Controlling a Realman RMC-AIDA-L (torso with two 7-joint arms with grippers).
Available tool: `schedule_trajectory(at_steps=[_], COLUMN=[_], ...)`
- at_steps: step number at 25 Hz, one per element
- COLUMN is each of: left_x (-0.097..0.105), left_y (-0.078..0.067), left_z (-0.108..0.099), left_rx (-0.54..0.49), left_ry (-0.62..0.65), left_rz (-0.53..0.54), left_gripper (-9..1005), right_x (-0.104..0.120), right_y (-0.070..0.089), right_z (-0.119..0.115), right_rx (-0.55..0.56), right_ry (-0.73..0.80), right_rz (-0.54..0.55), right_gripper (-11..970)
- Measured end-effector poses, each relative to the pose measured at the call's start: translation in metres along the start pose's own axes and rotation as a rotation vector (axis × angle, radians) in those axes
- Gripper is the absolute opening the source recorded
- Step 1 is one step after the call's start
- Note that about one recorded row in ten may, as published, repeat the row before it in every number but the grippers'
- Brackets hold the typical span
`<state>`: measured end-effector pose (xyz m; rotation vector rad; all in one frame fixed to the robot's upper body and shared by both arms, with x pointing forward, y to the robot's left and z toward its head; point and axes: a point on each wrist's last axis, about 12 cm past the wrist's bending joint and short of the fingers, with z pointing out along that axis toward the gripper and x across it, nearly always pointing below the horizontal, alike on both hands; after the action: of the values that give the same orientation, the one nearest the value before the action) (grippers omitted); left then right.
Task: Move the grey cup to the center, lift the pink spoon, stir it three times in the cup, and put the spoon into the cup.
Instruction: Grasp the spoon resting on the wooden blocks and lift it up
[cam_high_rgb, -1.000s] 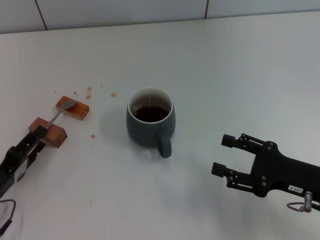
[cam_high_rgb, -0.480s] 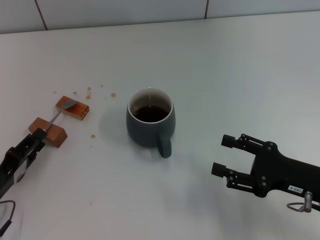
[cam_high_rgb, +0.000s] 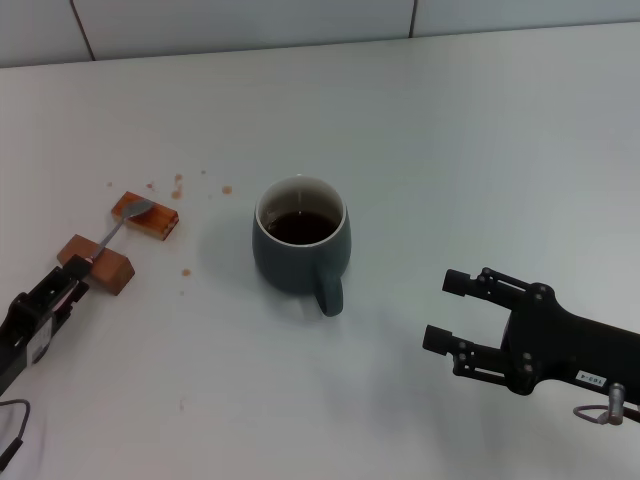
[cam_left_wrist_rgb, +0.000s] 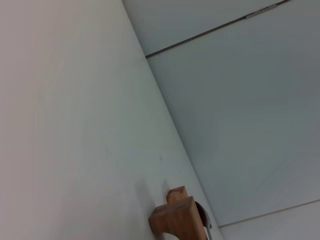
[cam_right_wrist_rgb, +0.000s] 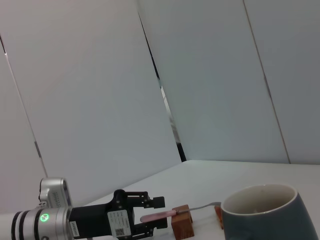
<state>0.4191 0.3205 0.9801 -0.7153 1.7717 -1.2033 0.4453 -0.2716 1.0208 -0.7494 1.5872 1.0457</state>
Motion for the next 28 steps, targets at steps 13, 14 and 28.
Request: schedule_trajectory(at_steps=[13,14,28], left_x=[0.0003,0.0005,0.0014], left_y=[0.0016,0.0016,0.0013], left_z=[0.0003,0.0003,0.0014], left_rx=[-0.014,-0.014,-0.013], left_ry=[0.003,0.003,0.012], left_rz=[-0.002,-0.004,-0.005], left_gripper=[356,357,350], right_x=[0.0,0.0,0.0], right_y=[0.0,0.0,0.0], right_z=[0.0,0.0,0.0], right_rx=[0.0,0.0,0.0], right_ry=[0.0,0.0,0.0], right_rz=[0.0,0.0,0.0], right_gripper=[786,786,787])
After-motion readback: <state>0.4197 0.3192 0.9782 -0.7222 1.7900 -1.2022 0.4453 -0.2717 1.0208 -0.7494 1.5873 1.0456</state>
